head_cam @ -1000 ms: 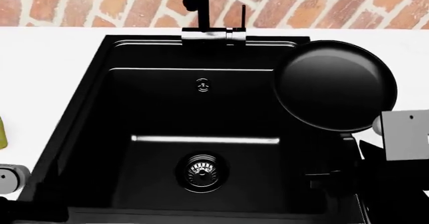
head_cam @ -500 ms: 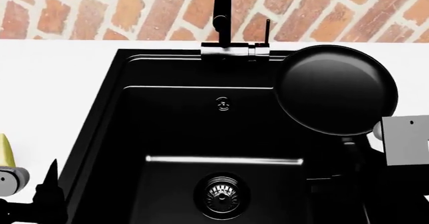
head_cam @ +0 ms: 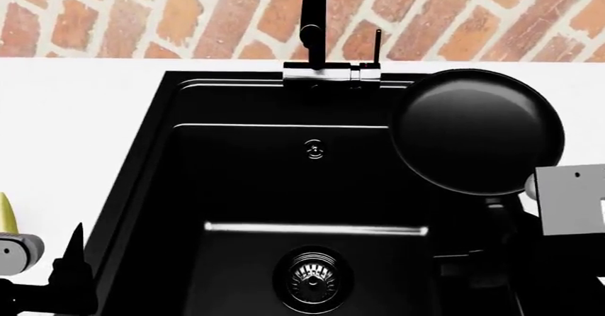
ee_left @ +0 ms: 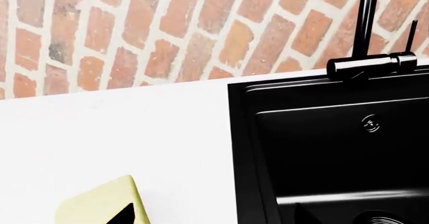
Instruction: Pick the pan and sponge and place them into the sink. Then turn on the water.
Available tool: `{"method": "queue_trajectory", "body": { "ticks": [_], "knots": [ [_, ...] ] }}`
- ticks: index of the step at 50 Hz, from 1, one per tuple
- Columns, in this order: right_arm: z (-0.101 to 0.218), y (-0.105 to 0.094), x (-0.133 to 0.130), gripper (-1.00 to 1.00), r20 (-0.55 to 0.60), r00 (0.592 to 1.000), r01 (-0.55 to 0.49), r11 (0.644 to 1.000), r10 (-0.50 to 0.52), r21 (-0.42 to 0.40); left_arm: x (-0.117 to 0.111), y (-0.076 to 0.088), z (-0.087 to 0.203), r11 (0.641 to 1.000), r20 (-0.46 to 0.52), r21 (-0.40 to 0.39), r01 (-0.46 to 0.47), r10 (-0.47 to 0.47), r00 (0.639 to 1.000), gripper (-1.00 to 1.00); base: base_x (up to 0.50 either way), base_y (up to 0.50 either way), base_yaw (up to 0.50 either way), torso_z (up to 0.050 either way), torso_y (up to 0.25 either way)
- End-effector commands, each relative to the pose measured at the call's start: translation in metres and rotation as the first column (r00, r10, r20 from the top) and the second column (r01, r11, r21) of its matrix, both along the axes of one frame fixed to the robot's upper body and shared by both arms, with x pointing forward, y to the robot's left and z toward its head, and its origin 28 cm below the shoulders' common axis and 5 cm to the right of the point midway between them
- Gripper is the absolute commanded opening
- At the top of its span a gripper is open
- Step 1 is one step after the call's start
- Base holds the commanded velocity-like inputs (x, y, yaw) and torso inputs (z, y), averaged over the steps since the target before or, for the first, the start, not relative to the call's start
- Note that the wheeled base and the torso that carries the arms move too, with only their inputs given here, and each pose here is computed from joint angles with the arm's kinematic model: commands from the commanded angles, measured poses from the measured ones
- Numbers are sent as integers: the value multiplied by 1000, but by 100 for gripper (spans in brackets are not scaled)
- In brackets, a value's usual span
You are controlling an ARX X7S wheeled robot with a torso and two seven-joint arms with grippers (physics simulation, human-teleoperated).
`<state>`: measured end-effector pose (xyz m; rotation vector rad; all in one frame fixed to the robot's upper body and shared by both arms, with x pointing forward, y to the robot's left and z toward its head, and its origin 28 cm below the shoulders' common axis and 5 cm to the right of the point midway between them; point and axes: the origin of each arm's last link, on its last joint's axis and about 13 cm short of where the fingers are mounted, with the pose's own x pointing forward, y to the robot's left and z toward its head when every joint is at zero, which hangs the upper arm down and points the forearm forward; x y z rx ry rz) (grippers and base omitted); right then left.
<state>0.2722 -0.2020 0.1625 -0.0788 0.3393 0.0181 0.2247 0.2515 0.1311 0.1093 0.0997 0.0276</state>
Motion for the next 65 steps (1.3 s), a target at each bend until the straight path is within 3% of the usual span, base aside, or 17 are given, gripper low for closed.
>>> {"method": "queue_trajectory", "body": {
  "ticks": [1,50,57,65],
  "knots": [
    [10,-2,2,-100,55,998,17,1000,-16,-23,-1,1,0,1000,1,0,0,0,1000,100,0,0,0,0,0],
    [5,2,2,-100,43,999,-30,999,31,-29,-2,2,-1,1000,-1,2,-8,8,1000,100,153,-54,0,0,2],
    [5,5,0,-100,45,997,-63,998,64,-22,-2,3,0,1000,0,2,-7,7,1000,100,0,0,0,0,1],
    [7,16,-2,-100,33,972,-233,972,234,-40,-2,3,-1,1000,-2,1,-8,8,1000,100,0,0,0,1,1]
  ]
}}
